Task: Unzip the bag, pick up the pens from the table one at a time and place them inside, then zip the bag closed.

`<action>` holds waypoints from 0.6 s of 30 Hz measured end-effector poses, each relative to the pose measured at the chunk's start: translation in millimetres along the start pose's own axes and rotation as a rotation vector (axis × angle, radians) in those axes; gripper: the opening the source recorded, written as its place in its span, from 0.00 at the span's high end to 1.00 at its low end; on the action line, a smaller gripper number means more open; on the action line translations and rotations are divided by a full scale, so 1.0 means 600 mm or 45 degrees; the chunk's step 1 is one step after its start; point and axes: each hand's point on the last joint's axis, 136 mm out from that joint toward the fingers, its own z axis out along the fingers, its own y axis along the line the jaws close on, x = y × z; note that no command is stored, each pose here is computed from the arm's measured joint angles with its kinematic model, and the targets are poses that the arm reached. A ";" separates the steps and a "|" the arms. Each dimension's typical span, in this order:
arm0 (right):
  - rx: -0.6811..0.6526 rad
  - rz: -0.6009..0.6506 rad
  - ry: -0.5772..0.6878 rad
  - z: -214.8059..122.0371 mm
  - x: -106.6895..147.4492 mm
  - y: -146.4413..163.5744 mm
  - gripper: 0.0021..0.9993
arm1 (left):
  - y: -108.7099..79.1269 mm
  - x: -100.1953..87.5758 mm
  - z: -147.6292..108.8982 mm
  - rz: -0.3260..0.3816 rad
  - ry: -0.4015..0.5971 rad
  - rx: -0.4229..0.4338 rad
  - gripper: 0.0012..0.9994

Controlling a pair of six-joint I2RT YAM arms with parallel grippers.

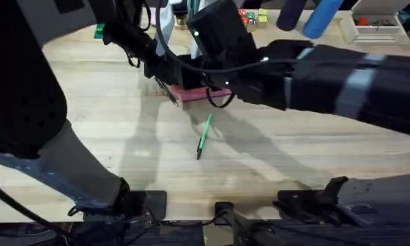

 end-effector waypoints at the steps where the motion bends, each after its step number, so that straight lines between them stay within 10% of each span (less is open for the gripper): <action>1: -0.011 -0.025 0.010 -0.008 0.002 0.005 0.97 | 0.001 -0.001 0.000 0.002 -0.005 -0.003 0.96; 13: 0.061 -0.181 0.058 -0.088 -0.017 -0.052 0.97 | 0.005 -0.024 0.003 0.039 -0.078 -0.009 0.96; 18: 0.148 -0.249 0.099 -0.114 -0.024 -0.107 0.41 | 0.010 -0.028 0.003 0.052 -0.089 -0.023 0.96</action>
